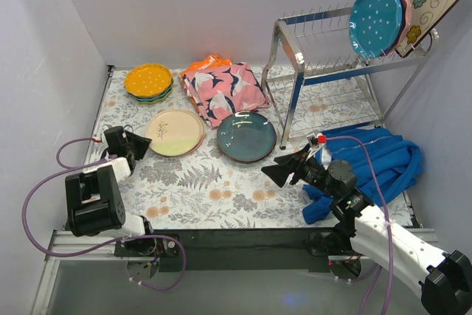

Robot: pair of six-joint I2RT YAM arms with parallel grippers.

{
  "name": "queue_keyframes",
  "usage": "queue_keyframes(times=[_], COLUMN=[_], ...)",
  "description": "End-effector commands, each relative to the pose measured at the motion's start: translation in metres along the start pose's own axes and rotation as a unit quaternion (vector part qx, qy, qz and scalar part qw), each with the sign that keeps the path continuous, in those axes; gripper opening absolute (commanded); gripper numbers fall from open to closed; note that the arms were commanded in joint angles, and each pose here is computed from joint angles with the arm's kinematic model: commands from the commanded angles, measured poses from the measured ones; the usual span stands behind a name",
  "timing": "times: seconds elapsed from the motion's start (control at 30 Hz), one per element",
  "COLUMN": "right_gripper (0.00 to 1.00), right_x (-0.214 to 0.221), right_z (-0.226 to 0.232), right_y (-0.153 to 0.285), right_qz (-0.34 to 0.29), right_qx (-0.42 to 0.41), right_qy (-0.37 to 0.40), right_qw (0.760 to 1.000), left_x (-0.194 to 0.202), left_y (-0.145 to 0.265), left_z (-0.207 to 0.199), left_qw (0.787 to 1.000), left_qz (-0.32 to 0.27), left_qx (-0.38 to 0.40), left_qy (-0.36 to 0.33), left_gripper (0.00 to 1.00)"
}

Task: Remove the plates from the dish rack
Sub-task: Place the plate at the center of the board, then unload the plate from the dish rack.

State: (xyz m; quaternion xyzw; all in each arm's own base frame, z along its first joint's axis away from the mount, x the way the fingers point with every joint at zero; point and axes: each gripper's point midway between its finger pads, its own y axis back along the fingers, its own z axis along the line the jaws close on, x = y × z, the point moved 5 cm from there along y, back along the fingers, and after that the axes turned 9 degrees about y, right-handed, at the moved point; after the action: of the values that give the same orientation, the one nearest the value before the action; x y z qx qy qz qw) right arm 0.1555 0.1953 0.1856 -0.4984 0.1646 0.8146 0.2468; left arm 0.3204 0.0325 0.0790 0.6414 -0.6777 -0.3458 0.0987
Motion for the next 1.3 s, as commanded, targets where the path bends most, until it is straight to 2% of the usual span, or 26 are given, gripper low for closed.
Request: queue_keyframes(times=[0.0, 0.13, 0.37, 0.53, 0.63, 0.67, 0.73, 0.77, 0.8, 0.9, 1.03, 1.27], right_gripper=[0.92, 0.92, 0.91, 0.91, 0.91, 0.91, 0.91, 0.91, 0.91, 0.90, 0.90, 0.89], right_x=[-0.010, -0.010, -0.009, -0.009, -0.009, -0.009, -0.008, -0.008, -0.007, -0.008, -0.012, -0.042], right_z=[0.005, 0.005, 0.005, 0.007, 0.007, 0.007, 0.005, 0.005, 0.005, 0.004, 0.001, 0.000], right_y=[-0.003, -0.003, -0.003, -0.003, -0.003, -0.004, -0.004, -0.005, -0.005, -0.007, -0.006, -0.001], right_qz=[-0.025, -0.024, -0.024, -0.020, -0.020, -0.020, -0.018, -0.018, -0.015, -0.013, -0.022, -0.050], right_qx=[-0.014, -0.016, -0.015, -0.021, -0.021, -0.020, -0.017, -0.017, -0.015, -0.015, 0.000, 0.049], right_qy=[0.021, 0.021, 0.022, 0.021, 0.021, 0.021, 0.022, 0.023, 0.023, 0.026, 0.039, 0.068], right_qw=[0.999, 0.999, 0.999, 0.999, 0.999, 0.999, 0.999, 0.999, 1.000, 0.999, 0.999, 0.995], left_x=[-0.007, -0.003, 0.004, -0.001, -0.005, -0.002, 0.000, 0.009, 0.015, 0.055, 0.097, 0.157], left_y=[0.001, 0.001, -0.006, 0.000, 0.016, 0.020, 0.035, 0.040, 0.045, 0.067, 0.098, 0.152], left_z=[-0.018, -0.018, -0.019, -0.022, -0.033, -0.037, -0.054, -0.060, -0.067, -0.093, -0.108, -0.117], left_qw=[1.000, 1.000, 1.000, 0.999, 0.998, 0.997, 0.994, 0.993, 0.992, 0.980, 0.960, 0.901], left_qz=[-0.009, -0.010, 0.001, -0.014, -0.039, -0.040, -0.046, -0.038, -0.032, 0.005, 0.065, 0.182], left_qx=[0.024, 0.024, 0.018, 0.017, 0.037, 0.044, 0.076, 0.083, 0.093, 0.150, 0.216, 0.326], left_qy=[-0.015, -0.015, -0.019, -0.024, -0.032, -0.039, -0.057, -0.070, -0.077, -0.128, -0.166, -0.222], left_gripper=[0.22, 0.16, 0.15, 0.18, 0.26, 0.33, 0.39, 0.51, 0.54, 0.64, 0.64, 0.64])
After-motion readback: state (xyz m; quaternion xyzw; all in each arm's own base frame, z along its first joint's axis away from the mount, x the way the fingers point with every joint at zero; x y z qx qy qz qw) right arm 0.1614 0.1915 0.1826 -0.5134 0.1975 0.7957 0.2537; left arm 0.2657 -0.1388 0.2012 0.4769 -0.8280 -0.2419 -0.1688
